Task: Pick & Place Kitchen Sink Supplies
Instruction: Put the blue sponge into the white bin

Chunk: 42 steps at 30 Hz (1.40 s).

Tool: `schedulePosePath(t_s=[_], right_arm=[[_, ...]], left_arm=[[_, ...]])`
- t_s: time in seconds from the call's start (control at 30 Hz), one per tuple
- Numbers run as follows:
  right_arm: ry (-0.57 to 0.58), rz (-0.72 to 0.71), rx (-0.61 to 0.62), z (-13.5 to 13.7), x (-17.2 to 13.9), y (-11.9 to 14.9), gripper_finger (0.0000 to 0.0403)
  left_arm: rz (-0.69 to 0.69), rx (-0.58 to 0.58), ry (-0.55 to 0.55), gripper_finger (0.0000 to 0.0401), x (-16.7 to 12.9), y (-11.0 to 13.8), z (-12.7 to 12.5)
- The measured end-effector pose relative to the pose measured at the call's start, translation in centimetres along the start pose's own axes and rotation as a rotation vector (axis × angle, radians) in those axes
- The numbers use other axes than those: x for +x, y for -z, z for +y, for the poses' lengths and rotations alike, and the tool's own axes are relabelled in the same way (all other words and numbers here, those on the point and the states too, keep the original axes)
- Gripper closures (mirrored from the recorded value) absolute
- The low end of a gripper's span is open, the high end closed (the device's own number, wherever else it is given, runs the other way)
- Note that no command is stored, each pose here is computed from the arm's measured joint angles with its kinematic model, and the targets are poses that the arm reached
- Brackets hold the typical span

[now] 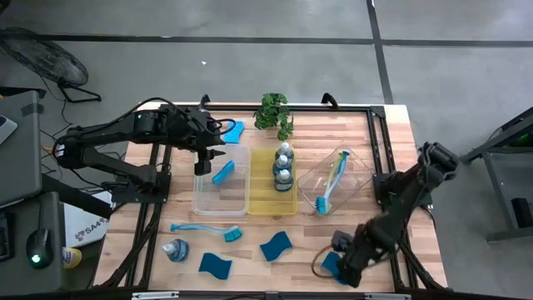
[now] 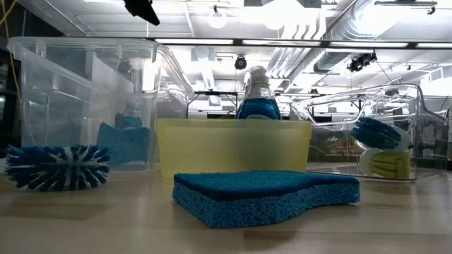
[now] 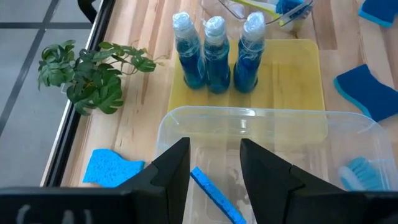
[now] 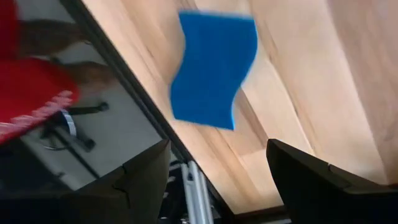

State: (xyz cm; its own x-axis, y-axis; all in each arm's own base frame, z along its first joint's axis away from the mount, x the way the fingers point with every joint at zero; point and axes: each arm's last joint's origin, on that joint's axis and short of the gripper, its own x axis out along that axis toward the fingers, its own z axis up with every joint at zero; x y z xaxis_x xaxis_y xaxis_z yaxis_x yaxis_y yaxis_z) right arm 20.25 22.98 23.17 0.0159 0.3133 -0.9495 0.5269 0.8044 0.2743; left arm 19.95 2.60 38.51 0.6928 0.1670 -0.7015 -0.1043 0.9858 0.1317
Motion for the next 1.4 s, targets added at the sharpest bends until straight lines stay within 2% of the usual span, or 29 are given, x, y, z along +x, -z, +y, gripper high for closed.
schedulePosePath(t_s=[0.37, 0.53, 0.67, 0.9, 1.2, 1.4], right_arm=[[0.128, -0.137, 0.05, 0.9, 5.3, 3.6, 0.0144], [0.132, -0.171, 0.082, 0.2, 7.7, 4.5, 0.0144], [0.146, -0.206, 0.146, -0.9, 8.7, 4.7, 0.0144], [0.068, -0.199, 0.129, -1.8, 10.1, 4.5, 0.0144], [0.075, -0.204, 0.144, -2.6, 10.7, 3.9, 0.0145], [0.073, -0.213, 0.152, -2.6, 10.7, 3.5, 0.0177]], left_arm=[[0.0, 0.0, 0.0, 0.0266, 0.0, 0.0, 0.0], [0.0, 0.0, 0.0, 0.0266, 0.0, 0.0, 0.0], [0.001, -0.001, 0.0, 0.0266, 0.0, 0.0, 0.0], [0.001, -0.001, -0.001, 0.0266, 0.0, 0.0, 0.0], [0.001, -0.001, -0.004, 0.0266, 0.0, 0.0, 0.0], [0.001, -0.006, -0.004, 0.0266, 0.0, 0.0, 0.0]])
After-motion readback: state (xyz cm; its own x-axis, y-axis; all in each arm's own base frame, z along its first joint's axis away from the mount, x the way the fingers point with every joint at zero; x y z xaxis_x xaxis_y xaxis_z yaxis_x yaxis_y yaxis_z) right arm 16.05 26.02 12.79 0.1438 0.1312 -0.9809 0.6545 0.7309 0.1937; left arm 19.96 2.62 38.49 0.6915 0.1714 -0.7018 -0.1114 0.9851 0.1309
